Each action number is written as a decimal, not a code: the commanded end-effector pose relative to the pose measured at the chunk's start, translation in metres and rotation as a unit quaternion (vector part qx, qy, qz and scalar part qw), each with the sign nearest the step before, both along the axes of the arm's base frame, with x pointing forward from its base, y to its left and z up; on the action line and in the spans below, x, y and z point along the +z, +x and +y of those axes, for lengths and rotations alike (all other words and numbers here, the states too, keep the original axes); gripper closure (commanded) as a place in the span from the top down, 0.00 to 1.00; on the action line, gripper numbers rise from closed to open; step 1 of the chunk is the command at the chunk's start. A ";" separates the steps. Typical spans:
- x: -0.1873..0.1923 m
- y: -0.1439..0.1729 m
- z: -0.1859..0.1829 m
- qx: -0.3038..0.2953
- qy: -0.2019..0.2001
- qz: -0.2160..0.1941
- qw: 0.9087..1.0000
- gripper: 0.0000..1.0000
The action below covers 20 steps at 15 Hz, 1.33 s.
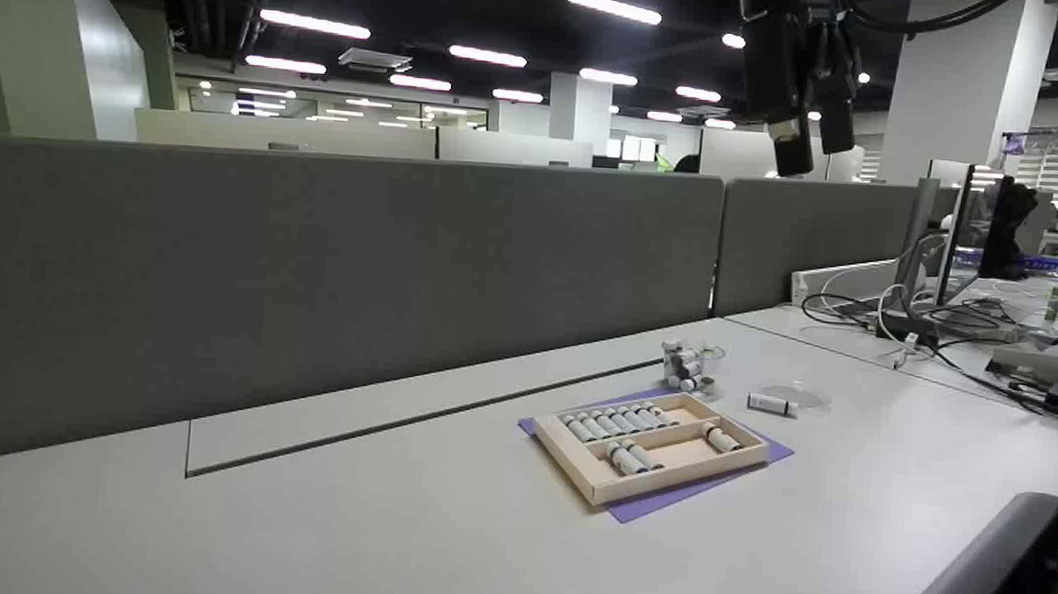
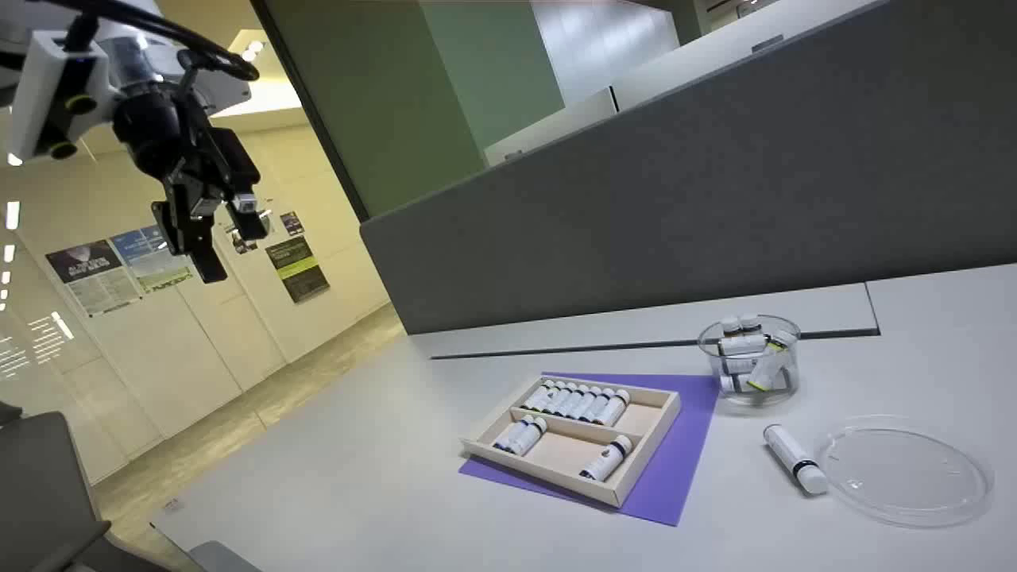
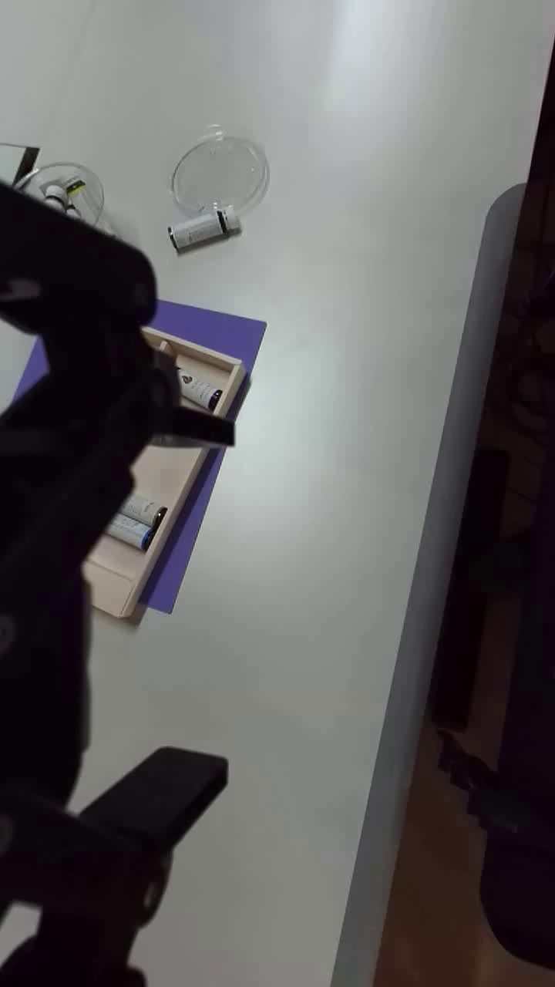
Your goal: Pick up the bottle and put it in the bowl
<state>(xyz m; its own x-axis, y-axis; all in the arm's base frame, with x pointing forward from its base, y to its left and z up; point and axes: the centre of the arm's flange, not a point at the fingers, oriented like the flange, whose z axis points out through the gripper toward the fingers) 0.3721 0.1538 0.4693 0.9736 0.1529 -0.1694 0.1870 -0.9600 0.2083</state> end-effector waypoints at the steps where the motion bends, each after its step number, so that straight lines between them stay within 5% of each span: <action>1: 0.000 0.000 0.000 0.000 0.000 -0.001 1.000 1.00; 11: 0.000 0.000 0.000 0.000 0.000 -0.001 1.000 1.00; 13: -0.005 0.011 -0.010 0.030 0.027 -0.025 0.999 1.00; 17: -0.034 0.064 -0.065 0.137 0.099 -0.057 0.984 1.00; 20: -0.066 0.116 -0.123 0.168 0.138 -0.041 0.975 1.00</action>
